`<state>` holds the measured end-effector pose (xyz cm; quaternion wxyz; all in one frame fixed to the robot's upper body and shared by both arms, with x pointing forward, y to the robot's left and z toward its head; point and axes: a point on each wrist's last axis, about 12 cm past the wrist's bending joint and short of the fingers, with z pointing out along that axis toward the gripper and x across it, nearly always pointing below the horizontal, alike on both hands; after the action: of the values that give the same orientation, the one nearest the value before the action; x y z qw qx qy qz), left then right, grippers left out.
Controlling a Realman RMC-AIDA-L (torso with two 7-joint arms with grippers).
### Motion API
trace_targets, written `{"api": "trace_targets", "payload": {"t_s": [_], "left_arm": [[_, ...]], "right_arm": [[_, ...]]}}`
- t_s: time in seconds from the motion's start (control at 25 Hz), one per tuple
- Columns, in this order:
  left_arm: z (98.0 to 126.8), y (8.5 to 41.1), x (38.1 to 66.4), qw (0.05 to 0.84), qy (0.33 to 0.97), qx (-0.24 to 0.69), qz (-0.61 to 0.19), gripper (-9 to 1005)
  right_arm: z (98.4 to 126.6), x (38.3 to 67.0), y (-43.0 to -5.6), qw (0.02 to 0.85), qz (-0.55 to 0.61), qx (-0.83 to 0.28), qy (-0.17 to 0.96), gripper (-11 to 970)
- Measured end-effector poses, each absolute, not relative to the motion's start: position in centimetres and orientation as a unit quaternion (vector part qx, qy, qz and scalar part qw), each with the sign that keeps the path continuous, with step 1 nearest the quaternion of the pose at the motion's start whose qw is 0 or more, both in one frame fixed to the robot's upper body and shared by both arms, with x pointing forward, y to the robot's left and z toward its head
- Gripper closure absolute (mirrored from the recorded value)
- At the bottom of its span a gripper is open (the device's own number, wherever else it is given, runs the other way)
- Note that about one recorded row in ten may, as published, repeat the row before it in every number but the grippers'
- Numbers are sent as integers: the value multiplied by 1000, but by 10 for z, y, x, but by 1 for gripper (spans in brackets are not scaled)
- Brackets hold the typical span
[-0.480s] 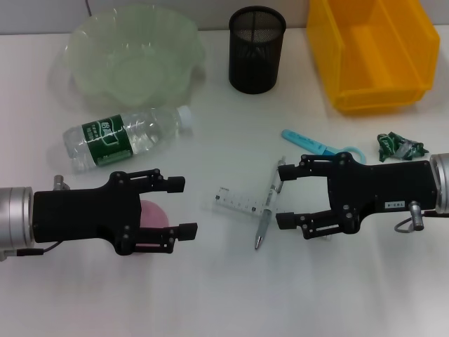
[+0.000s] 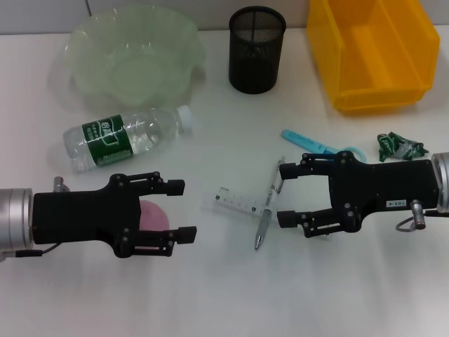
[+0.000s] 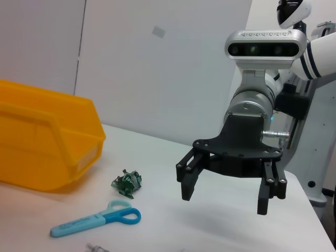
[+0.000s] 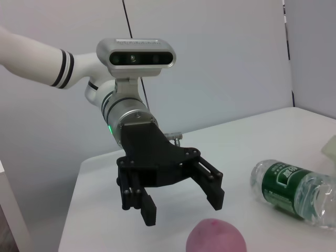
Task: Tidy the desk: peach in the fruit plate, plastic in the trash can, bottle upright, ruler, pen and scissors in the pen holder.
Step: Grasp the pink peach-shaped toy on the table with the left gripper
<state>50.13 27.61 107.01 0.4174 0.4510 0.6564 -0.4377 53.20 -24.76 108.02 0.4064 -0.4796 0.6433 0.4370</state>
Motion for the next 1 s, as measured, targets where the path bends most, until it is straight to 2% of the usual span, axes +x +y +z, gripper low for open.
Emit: {"api": "trace_targets", "payload": {"t_s": [0.24, 0.52, 1.0], "left_arm": [[1078, 286, 509, 408, 670, 451, -425, 184], [1090, 303, 521, 364, 722, 449, -380, 184], [1086, 304, 531, 329, 749, 466, -337, 197]], "right_arm": [[1080, 532, -248, 405, 438, -479, 644, 136], [1081, 533, -249, 404, 436, -479, 646, 136], [1082, 535, -252, 405, 433, -477, 649, 135]]}}
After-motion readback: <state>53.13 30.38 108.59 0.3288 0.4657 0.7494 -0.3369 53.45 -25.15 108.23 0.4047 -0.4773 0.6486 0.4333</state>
